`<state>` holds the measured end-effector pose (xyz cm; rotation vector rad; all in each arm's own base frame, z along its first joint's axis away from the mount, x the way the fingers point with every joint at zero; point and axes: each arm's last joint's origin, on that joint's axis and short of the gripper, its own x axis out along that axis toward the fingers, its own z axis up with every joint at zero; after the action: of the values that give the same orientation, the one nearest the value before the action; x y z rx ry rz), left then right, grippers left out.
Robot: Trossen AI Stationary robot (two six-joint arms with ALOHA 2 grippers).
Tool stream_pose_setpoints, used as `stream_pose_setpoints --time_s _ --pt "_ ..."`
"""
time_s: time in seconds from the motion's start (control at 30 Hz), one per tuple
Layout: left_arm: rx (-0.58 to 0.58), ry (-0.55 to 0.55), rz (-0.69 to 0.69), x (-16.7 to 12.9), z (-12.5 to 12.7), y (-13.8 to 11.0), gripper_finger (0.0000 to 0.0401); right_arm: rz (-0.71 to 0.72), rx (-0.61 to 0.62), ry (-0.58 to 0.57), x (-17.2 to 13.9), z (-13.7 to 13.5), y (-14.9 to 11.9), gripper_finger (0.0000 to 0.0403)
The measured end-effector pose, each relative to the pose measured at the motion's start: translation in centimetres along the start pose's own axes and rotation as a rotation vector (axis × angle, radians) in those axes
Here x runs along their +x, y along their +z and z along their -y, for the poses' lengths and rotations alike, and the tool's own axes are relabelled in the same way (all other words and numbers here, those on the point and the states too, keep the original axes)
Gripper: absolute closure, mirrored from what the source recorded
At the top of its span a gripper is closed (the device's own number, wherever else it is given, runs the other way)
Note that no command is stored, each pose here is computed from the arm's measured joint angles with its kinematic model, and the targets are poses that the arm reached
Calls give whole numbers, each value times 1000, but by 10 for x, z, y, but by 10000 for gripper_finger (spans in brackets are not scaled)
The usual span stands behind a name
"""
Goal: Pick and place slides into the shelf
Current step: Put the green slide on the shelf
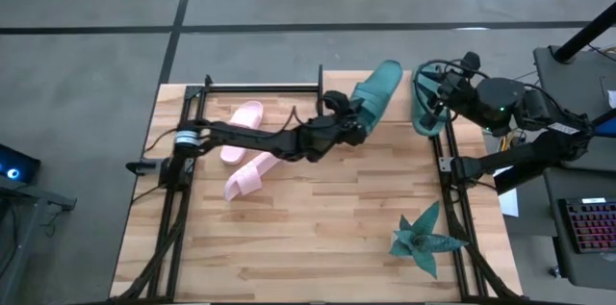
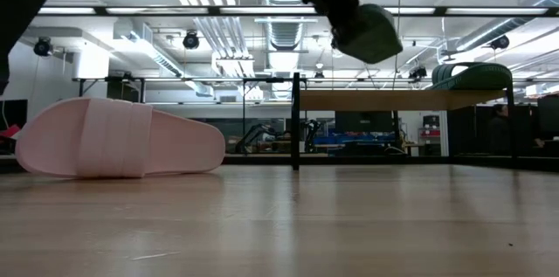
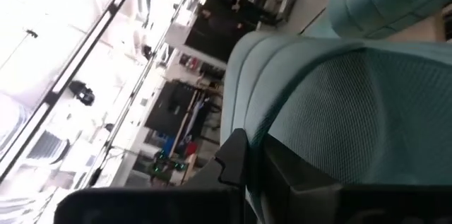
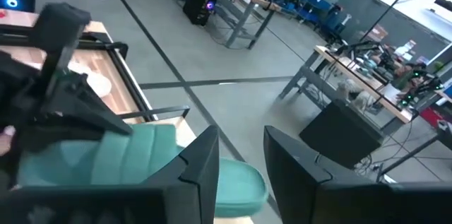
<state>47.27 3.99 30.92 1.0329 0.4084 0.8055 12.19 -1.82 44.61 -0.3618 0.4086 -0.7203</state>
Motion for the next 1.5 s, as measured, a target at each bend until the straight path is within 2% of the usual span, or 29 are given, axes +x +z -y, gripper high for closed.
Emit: stream_pose_setpoints --time_s 0.17,0.37,0.63,0.97,1.17,1.3,1.5 --pt "25 14 -44 18 8 16 401 -4 -8 1 2 -1 0 300" --pt "31 42 -98 34 26 24 401 -1 -6 0 0 0 0 308" --pt "156 22 -124 52 56 24 401 -2 -10 0 1 -1 0 310" --pt "166 -15 -126 56 61 22 401 -2 -10 1 0 -1 0 321" --pt "159 -85 -76 56 67 20 399 -2 -10 1 0 -1 0 322" --pt "169 -115 -51 57 69 19 369 -3 -10 1 1 -1 0 317" --pt "177 -127 -45 58 70 18 282 -3 -10 1 1 -1 0 315"
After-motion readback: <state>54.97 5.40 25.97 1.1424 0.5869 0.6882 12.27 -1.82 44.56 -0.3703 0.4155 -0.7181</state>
